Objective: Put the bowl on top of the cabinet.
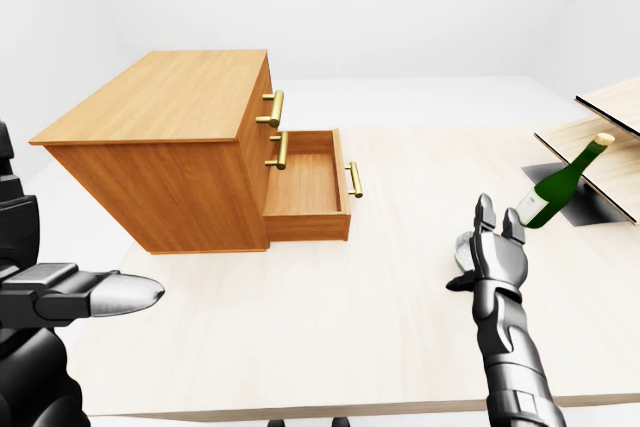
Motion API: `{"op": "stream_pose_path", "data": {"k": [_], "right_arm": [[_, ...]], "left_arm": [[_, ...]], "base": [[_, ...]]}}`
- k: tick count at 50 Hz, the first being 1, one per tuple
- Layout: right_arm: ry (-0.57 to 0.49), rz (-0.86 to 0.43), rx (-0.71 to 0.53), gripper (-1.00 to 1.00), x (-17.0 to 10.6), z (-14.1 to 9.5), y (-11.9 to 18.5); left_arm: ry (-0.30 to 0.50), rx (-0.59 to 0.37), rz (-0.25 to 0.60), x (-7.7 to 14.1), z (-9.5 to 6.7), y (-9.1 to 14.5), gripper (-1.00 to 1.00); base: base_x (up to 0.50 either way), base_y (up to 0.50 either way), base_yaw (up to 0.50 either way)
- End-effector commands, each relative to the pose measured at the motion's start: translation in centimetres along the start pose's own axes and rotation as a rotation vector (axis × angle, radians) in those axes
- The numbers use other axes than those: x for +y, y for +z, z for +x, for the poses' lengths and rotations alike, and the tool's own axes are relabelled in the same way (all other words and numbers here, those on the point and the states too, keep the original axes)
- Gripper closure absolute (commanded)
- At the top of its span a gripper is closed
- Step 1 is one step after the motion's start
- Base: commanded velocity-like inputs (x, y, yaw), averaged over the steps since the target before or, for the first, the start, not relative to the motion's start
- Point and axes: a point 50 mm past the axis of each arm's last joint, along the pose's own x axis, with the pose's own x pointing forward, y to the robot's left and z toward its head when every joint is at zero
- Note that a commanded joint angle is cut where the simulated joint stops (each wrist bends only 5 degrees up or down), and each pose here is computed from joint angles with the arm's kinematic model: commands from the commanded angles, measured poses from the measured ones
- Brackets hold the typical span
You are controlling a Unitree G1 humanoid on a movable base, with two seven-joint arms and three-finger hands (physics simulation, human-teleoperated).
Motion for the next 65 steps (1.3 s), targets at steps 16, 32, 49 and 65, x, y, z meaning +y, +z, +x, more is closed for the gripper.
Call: {"op": "stream_pose_path", "data": {"k": [16,32,49,65], "right_arm": [[0.007,-0.047,0.045,-1.00,1.1,0.2,-1.1],[0.011,-0.066,0.061,-1.00,1.6,0.2,-1.5],[0.014,-0.096,0.092,-1.00,2.1,0.3,-2.1],[0.015,-0.082,0.087,1.00,2.0,0.2,-2.0]], "left_arm": [[0.000,0.003,0.002,0.0,0.0,-0.1,-1.00],[0.000,0.003,0.003,0.0,0.0,-0.1,-1.00],[0.000,-0.026,0.000,0.0,0.1,0.4,-1.00],[0.001,-0.026,-0.001,0.0,0.1,0.4,-1.00]], "base": [[0.00,0.00,0.00],[0.00,0.00,0.00],[0.00,0.00,0.00],[0.00,0.00,0.00]]}}
